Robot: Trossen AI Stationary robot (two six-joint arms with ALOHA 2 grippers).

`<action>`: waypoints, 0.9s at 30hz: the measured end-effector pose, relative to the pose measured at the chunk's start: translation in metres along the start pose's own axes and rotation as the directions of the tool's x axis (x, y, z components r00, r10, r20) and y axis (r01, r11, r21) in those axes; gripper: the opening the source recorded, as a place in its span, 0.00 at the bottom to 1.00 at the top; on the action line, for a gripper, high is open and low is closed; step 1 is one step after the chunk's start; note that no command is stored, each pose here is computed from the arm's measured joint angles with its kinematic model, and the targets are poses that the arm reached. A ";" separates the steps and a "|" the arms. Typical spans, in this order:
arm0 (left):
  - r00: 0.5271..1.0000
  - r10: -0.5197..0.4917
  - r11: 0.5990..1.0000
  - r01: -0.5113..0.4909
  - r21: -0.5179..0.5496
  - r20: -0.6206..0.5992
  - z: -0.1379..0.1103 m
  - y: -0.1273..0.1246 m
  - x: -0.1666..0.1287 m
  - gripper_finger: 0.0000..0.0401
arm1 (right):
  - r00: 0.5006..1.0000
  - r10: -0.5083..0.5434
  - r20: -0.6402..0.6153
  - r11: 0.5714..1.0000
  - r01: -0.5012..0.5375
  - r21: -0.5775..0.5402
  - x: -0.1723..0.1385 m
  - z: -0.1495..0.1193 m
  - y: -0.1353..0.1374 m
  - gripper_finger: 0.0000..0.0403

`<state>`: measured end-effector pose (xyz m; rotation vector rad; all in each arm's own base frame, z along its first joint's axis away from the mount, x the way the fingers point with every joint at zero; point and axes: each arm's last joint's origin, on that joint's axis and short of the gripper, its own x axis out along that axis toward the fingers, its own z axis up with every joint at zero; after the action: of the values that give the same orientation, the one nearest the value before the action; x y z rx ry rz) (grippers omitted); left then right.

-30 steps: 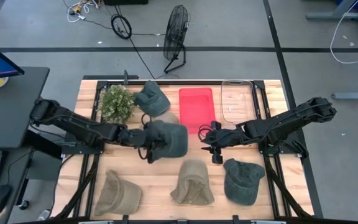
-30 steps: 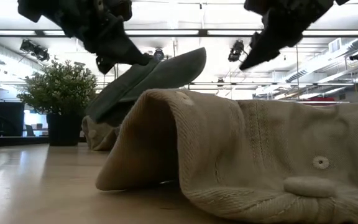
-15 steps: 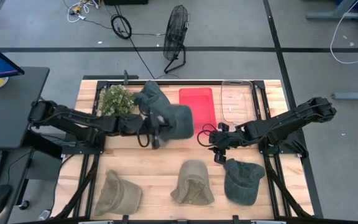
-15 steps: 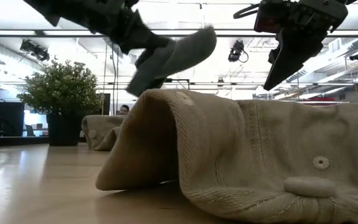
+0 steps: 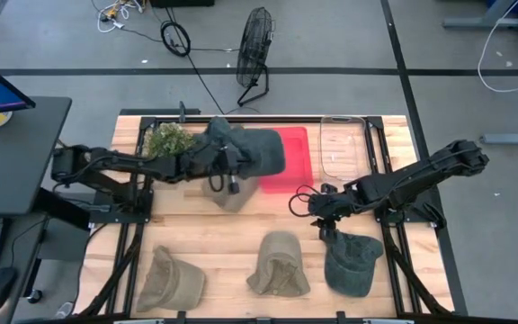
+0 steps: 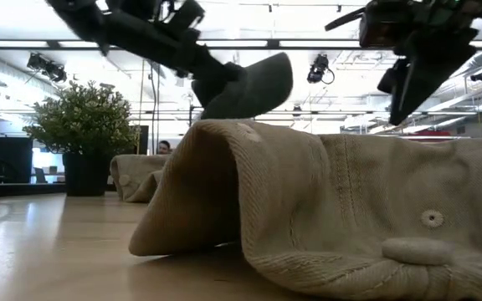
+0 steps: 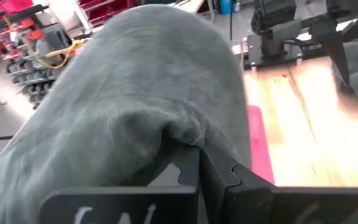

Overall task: Pick & Place hat
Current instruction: Put the bottom left black cap into the pink bin

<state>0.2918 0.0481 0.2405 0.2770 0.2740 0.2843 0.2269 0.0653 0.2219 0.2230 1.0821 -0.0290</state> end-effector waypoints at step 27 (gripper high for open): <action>0.871 -0.088 0.823 0.337 0.457 -0.483 0.009 0.017 0.138 0.01 | 0.988 -0.114 0.104 0.993 0.117 -0.015 -0.050 -0.017 -0.015 0.37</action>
<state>0.4181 0.1046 0.2232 0.7295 0.8433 0.0280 0.1870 0.0501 0.2554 0.1386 0.9915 -0.1319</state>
